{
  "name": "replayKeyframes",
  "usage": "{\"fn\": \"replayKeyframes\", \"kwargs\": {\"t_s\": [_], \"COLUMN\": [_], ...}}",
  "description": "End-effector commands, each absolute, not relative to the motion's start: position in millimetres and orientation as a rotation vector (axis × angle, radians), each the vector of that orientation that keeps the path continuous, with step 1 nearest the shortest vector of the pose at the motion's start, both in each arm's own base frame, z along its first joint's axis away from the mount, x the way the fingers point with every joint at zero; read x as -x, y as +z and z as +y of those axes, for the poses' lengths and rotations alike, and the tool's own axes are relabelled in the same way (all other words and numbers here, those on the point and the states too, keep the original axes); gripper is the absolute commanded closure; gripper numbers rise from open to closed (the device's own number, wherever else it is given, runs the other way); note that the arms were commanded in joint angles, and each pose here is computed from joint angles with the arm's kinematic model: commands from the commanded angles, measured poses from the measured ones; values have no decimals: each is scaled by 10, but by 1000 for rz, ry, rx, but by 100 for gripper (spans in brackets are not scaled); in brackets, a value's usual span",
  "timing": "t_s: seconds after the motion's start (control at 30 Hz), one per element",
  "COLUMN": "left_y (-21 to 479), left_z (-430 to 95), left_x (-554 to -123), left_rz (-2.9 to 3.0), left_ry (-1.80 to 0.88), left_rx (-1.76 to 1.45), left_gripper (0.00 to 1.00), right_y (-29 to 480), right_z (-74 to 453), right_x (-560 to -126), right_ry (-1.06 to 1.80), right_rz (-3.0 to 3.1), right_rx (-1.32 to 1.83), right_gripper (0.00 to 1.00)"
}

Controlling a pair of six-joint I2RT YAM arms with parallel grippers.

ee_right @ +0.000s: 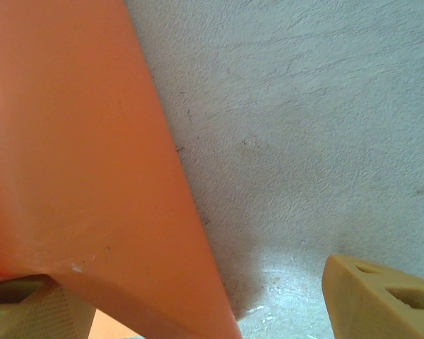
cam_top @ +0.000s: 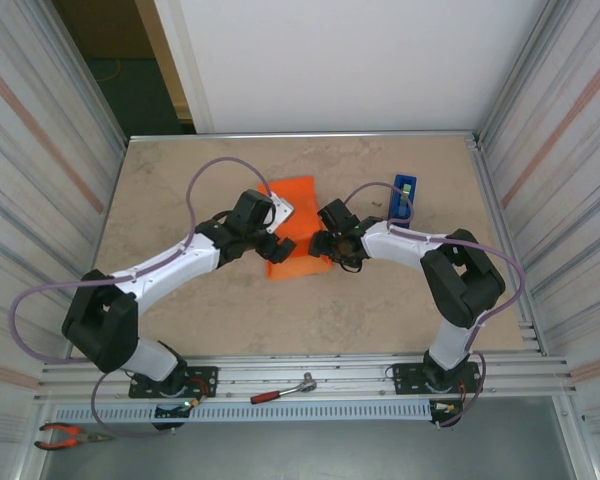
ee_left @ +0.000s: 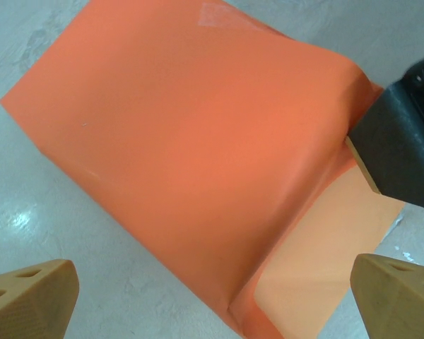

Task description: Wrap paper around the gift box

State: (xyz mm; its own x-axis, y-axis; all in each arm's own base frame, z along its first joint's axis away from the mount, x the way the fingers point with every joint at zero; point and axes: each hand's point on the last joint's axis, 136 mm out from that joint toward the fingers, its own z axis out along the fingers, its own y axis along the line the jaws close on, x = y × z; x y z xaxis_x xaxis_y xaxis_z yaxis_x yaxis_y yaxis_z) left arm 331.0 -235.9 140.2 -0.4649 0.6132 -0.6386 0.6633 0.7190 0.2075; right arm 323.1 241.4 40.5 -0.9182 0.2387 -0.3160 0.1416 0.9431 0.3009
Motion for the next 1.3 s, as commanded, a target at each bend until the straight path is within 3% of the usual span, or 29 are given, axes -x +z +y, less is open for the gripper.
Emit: {"fn": "replayKeyframes", "kwargs": {"t_s": [0.0,0.5,0.8,1.27], "left_y": [1287,870,763,665], "left_z": [-2469,-2423,-2352,-2374], "left_x": [-3284,-3467,-3539,-3527], "left_rz": [2115,2039,2040,2044], "left_ry": [6,353,446,469], "left_rx": [-1159,-1218,-1184,-1191], "left_gripper": [1,2,3,3], "right_y": [465,614,722,629], "right_z": [2455,2454,2148,2483], "right_x": [-3248,-3182,-3011,-3130], "right_ry": [404,479,538,674], "right_rz": [2747,2730,2676,2697], "right_rx": [-239,-240,-358,-251], "right_gripper": [20,20,21,43]}}
